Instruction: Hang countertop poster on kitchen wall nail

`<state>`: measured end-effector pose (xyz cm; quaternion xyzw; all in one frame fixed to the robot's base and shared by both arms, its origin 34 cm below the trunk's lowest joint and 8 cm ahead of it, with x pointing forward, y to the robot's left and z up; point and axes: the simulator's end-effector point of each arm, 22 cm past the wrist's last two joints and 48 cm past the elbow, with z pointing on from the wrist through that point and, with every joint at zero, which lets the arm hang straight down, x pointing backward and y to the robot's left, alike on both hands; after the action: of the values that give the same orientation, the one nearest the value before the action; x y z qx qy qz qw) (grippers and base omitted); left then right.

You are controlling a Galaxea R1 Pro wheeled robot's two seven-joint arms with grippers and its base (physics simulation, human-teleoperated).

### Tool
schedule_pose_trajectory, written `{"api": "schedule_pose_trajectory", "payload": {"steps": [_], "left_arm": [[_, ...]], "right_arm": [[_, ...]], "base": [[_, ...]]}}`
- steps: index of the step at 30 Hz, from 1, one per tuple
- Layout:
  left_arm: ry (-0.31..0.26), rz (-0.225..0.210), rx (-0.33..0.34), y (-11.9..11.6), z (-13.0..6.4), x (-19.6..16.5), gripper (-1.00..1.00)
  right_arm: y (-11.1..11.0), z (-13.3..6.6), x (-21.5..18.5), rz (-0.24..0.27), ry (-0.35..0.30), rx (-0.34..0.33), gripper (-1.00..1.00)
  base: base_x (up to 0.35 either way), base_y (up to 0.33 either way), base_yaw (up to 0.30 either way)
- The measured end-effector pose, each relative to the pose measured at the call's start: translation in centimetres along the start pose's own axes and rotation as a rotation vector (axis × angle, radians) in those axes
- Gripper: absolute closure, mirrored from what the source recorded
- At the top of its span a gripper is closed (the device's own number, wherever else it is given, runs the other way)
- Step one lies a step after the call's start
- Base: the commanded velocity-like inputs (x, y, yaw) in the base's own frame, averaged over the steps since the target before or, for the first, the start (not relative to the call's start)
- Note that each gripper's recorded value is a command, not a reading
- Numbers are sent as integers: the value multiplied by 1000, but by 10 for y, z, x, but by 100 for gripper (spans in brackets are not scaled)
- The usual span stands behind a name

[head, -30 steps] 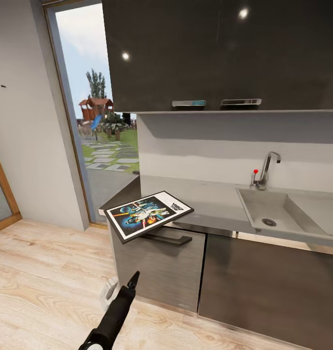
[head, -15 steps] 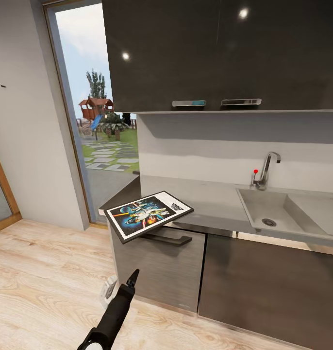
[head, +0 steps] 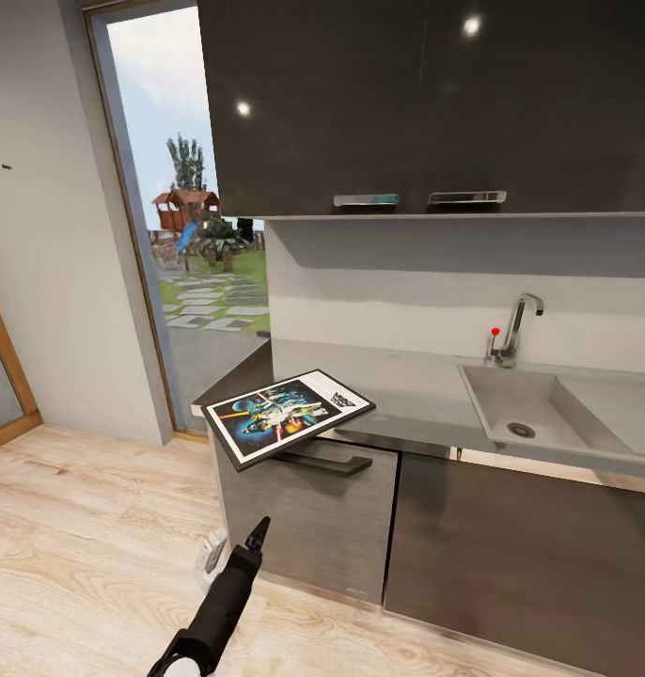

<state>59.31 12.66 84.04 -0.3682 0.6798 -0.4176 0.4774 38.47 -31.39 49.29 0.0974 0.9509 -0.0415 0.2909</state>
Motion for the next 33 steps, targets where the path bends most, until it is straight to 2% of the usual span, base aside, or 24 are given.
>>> {"api": "schedule_pose_trajectory", "payload": {"steps": [6, 18, 24, 27, 33], "left_arm": [[-11, 4, 19, -9, 6, -6, -100], [-19, 6, 25, -13, 7, -9, -100], [-25, 5, 38, -17, 7, -12, -100], [-34, -20, 56, -23, 6, -14, -100], [-46, -109, 97, -38, 7, -9, -100]], "right_arm": [[0, 0, 0, 0, 0, 0, -100], [0, 0, 0, 0, 0, 0, -100], [0, 0, 0, 0, 0, 0, -100], [0, 0, 0, 0, -1, 0, -100], [0, 0, -1, 0, -3, 1, -100]], "base": [[0, 0, 0], [1, 0, 0], [123, 0, 0], [114, 0, 0], [44, 0, 0]]}}
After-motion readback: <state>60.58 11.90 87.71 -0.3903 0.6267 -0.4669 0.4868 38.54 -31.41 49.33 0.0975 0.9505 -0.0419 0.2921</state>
